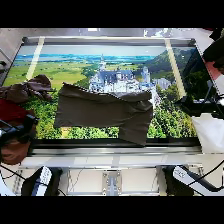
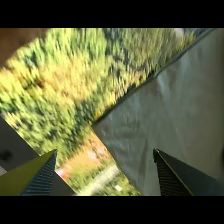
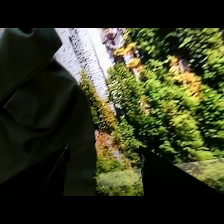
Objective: Fold the shirts.
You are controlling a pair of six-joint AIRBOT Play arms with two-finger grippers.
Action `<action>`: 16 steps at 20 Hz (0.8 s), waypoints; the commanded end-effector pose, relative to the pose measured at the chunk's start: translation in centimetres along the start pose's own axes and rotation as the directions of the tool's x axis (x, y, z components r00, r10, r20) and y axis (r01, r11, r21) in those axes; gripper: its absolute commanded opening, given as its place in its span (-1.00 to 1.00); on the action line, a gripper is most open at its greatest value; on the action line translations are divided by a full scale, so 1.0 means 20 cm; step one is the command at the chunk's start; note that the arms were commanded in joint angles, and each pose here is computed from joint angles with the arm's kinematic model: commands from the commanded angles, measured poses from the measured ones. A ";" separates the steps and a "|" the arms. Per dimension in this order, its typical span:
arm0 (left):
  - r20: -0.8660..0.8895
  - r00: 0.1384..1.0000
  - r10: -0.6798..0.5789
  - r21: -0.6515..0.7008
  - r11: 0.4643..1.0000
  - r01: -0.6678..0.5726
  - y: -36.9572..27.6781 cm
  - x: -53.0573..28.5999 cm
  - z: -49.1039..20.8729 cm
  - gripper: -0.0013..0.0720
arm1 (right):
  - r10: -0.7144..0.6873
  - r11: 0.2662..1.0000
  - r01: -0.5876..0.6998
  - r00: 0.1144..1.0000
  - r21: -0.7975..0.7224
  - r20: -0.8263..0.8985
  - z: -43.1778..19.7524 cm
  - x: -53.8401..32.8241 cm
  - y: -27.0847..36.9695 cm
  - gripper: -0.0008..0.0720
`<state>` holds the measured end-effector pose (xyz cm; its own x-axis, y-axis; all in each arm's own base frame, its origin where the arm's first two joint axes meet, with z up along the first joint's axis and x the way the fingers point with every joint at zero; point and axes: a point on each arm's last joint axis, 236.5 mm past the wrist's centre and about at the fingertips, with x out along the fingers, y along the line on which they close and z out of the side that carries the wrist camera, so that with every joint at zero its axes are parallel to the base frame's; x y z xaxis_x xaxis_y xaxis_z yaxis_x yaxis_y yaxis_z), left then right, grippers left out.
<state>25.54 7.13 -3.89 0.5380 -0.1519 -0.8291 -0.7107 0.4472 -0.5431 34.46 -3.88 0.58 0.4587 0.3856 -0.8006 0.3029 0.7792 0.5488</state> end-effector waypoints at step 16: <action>-0.166 0.962 -0.219 -0.212 0.960 0.182 -0.04 0.35 -0.14 0.54 | 0.258 0.962 -0.252 0.965 -0.105 0.049 0.17 -0.18 0.39 0.36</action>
<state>28.58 3.37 -9.31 0.6025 -0.3853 -0.6990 -0.6773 0.2164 -0.7031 37.76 -0.83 7.28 0.5462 0.5543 -0.6280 0.1120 0.6947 0.7105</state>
